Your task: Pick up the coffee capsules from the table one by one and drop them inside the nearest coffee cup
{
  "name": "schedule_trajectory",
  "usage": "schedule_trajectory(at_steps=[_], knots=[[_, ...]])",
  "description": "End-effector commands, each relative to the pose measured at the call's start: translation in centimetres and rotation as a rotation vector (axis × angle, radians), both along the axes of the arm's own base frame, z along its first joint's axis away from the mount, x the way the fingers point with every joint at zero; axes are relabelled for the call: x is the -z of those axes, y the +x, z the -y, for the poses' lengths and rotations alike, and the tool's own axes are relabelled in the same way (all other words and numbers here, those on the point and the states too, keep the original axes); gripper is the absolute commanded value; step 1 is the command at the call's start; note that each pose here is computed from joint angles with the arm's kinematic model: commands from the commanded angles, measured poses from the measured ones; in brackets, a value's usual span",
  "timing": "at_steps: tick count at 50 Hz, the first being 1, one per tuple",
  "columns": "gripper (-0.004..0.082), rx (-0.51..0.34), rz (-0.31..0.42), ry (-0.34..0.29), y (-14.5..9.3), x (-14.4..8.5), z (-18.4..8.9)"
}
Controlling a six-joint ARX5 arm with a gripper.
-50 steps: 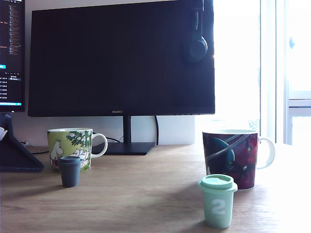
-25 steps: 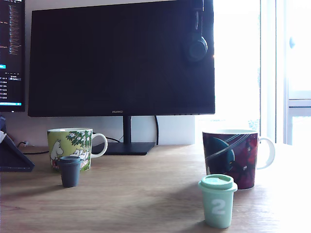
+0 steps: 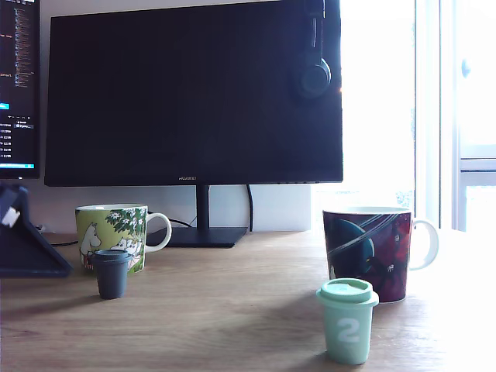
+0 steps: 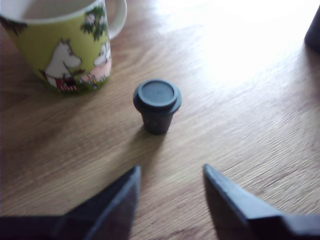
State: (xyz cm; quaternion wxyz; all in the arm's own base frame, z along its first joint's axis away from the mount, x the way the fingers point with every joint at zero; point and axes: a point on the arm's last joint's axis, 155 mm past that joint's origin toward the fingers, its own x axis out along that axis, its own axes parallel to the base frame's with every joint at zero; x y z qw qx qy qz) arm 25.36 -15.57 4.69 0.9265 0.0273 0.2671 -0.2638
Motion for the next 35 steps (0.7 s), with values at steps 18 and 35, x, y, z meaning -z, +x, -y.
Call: schedule_trajectory(at_steps=[18, 35], knots=[[0.079, 0.007, 0.021, -0.004, 0.8, 1.1, 0.5], [0.079, 0.002, 0.049, -0.021, 2.1, 1.2, 1.1]])
